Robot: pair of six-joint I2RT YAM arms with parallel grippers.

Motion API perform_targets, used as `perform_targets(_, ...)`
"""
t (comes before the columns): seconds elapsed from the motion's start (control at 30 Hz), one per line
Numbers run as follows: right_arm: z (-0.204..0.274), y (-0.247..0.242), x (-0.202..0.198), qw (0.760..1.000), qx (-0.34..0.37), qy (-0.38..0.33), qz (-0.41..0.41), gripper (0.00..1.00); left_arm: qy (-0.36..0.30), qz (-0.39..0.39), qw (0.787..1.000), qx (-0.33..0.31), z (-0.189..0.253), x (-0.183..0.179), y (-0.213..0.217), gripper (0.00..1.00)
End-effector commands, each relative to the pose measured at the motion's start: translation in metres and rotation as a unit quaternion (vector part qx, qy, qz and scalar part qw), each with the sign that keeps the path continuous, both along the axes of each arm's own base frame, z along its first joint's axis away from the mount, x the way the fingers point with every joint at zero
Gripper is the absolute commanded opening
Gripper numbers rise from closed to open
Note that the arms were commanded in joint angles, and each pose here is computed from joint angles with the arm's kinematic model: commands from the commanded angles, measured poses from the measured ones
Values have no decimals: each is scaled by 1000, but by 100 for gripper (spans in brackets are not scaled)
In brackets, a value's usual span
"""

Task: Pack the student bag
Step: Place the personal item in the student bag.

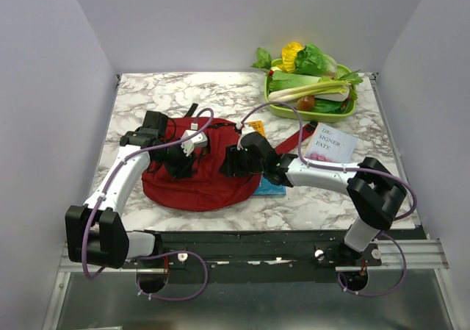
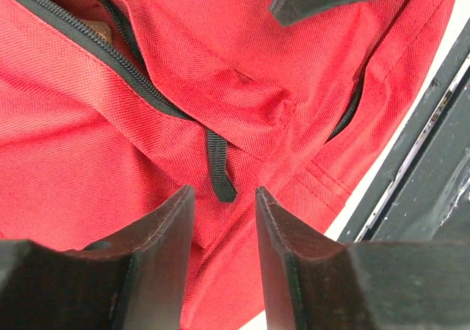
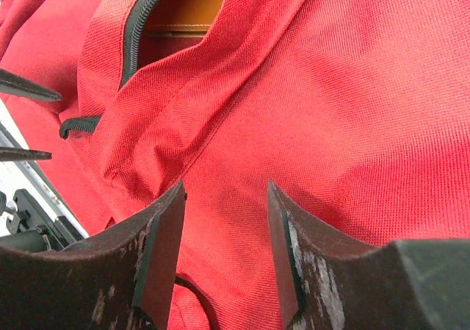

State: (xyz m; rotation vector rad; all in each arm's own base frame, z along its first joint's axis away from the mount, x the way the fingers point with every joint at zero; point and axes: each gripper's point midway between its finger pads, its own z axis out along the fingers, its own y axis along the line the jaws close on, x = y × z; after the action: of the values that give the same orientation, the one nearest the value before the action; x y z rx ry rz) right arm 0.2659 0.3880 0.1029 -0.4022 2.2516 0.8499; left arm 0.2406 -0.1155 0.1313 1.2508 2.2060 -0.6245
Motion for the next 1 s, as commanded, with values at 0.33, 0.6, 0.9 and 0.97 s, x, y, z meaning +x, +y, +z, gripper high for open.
perform_targets(0.33, 15, -1, 1, 1000, 24, -14, -9, 55, 3, -17, 1000, -1, -17, 9, -3, 43)
perform_targets(0.6, 14, -2, 0, 1000, 24, -12, -10, 54, 16, -31, 999, -2, -24, 7, -14, 17)
perform_targets(0.9, 24, 7, -9, 998, 63, -22, 13, 52, 1, -30, 1000, 5, -15, 10, -14, 0)
perform_targets(0.97, 30, 15, -16, 996, 78, -27, 35, 52, -9, -20, 1000, 7, -13, 15, -13, 0)
